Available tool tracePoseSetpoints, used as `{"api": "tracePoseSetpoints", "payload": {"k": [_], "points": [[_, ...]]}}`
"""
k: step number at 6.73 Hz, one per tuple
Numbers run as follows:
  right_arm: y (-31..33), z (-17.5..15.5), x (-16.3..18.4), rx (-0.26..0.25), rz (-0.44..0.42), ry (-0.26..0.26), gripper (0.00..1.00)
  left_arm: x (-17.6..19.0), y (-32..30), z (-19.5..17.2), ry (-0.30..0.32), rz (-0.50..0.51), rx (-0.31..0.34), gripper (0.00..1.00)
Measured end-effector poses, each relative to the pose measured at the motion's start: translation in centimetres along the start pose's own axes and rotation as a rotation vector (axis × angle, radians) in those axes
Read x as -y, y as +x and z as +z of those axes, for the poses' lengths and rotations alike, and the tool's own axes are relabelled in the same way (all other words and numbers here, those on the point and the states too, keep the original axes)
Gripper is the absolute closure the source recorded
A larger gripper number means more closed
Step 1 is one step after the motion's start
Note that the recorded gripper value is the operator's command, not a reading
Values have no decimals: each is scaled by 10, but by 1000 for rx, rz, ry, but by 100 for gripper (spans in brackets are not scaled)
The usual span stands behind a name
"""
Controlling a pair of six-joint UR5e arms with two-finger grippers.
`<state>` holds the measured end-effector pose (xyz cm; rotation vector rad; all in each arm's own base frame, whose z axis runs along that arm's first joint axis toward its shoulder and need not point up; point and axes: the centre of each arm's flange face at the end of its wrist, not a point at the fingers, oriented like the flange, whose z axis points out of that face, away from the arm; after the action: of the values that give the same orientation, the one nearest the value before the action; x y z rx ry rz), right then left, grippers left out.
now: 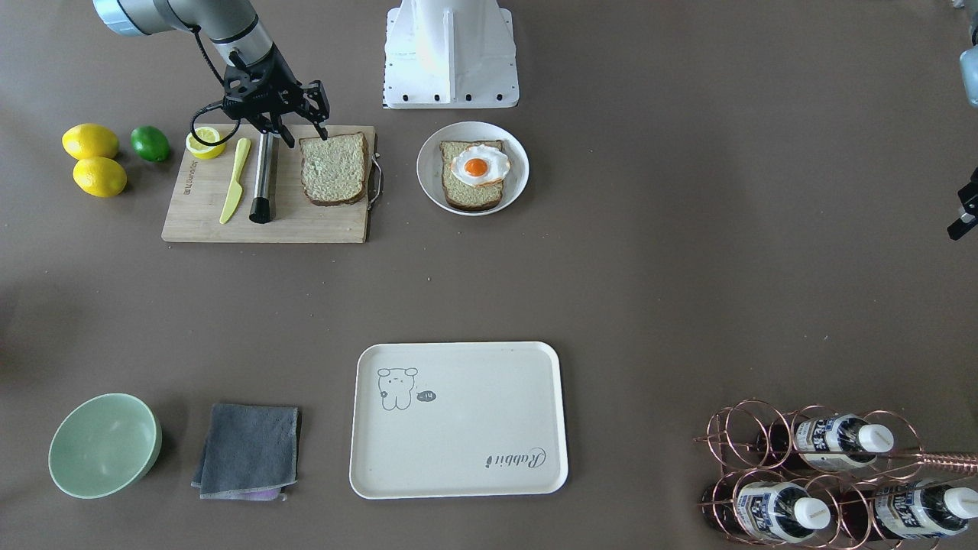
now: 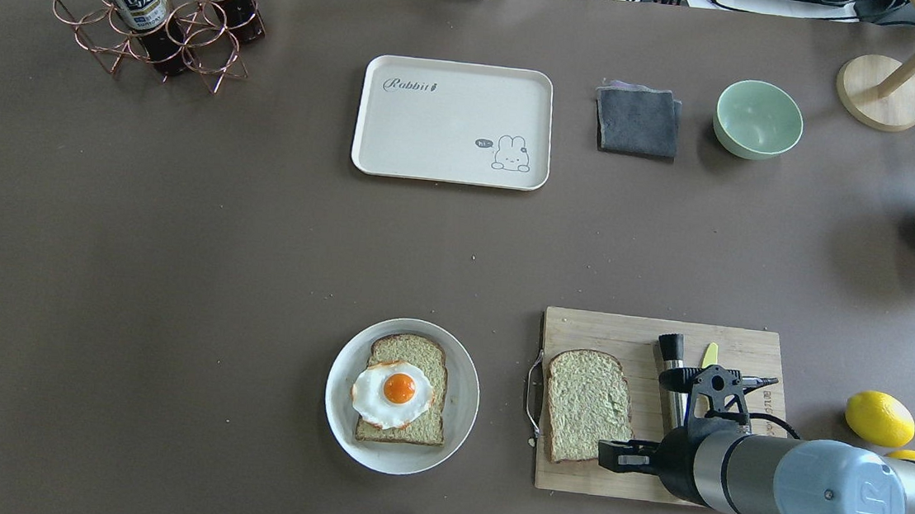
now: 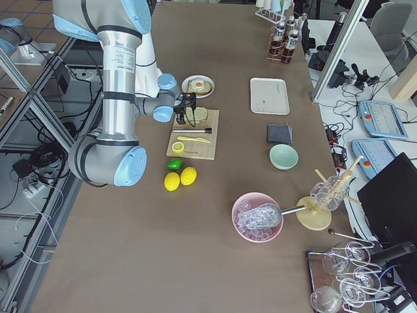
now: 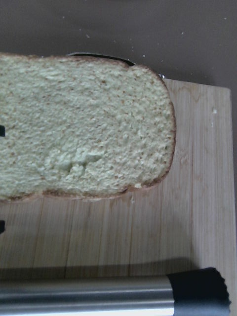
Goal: Make sandwich and place on tray
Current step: 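Grasp the bread slice edge with the right gripper and lift it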
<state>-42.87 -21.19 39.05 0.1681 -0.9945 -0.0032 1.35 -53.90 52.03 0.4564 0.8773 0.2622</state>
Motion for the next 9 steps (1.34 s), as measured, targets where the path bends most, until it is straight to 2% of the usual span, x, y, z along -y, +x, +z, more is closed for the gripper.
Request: {"api": "tracePoseSetpoints", "payload": {"k": [4,5,6,7,9], "points": [[1,9,-2,-12,-4,-6,42,0,0,0,1,1,1,1],[0,9,-2,-9,-1,-5,54,0,0,0,1,1,1,1],[-1,9,-1,-6,3,-3,87,0,0,0,1,2,1,1],[-2,8,0,-3,6,1,100,0,0,0,1,2,1,1],[-5,5,2,4,9,9,100,0,0,0,1,2,1,1]]}}
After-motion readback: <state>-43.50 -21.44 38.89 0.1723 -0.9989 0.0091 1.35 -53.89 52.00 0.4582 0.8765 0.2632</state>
